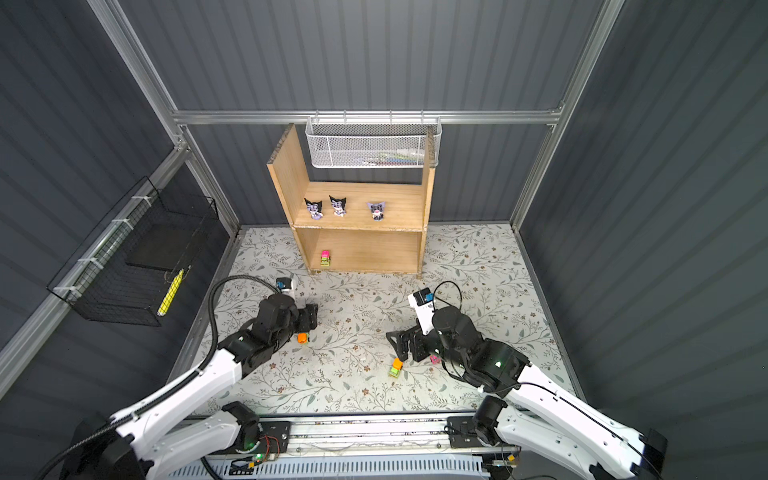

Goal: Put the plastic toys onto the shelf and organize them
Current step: 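Withdraw the left gripper from the shelf over the orange-topped green car, then lower the left gripper onto the orange-topped green car and close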

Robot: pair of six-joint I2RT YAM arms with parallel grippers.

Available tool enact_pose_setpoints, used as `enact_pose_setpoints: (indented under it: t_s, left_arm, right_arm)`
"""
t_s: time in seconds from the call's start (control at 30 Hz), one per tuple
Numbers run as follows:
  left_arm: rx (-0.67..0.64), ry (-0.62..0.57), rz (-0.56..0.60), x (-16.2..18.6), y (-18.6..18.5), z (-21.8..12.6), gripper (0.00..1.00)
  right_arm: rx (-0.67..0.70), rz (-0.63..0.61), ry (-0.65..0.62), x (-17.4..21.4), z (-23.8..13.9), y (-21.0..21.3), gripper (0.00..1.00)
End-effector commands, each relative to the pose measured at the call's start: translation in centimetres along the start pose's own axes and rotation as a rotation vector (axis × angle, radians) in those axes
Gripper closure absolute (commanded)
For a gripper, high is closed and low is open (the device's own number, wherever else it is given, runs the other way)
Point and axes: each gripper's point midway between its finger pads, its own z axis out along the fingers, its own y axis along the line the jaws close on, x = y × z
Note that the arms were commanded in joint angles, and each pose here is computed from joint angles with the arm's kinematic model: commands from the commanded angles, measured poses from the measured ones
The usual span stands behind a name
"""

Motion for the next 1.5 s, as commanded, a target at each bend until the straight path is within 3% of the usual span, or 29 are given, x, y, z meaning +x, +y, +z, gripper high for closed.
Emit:
enact_pose_setpoints:
  t_s: [0.0, 0.17, 0.37, 0.83, 1.3, 1.47]
  left_arm:
    - [-0.059, 0.082, -0.090, 4.3, 2.4, -1.1, 0.23]
    - [-0.092, 0.127, -0.136, 7.5, 4.5, -2.6, 0.23]
    - [-0.048, 0.124, -0.206, 8.4, 4.5, -3.3, 0.23]
    - [-0.065, 0.194, -0.292, 11.4, 4.4, -1.4, 0.25]
    - [-0.164, 0.144, -0.101, 10.0, 2.5, 2.0, 0.26]
    - [-0.186, 0.111, -0.092, 10.0, 2.8, 2.6, 0.25]
  right_arm:
    - [-0.007, 0.011, -0.031, -1.2, 0.1, 1.0, 0.01]
    - [-0.026, -0.001, 0.007, 0.0, 1.5, 2.9, 0.01]
    - [-0.028, -0.025, 0.031, 1.2, 2.6, 5.1, 0.01]
    - [-0.005, -0.061, 0.037, 1.4, 3.6, 6.7, 0.01]
    - [0.060, -0.103, 0.022, 2.1, 4.6, 4.8, 0.01]
    - [0.038, -0.085, 0.035, 2.5, 5.5, 4.6, 0.01]
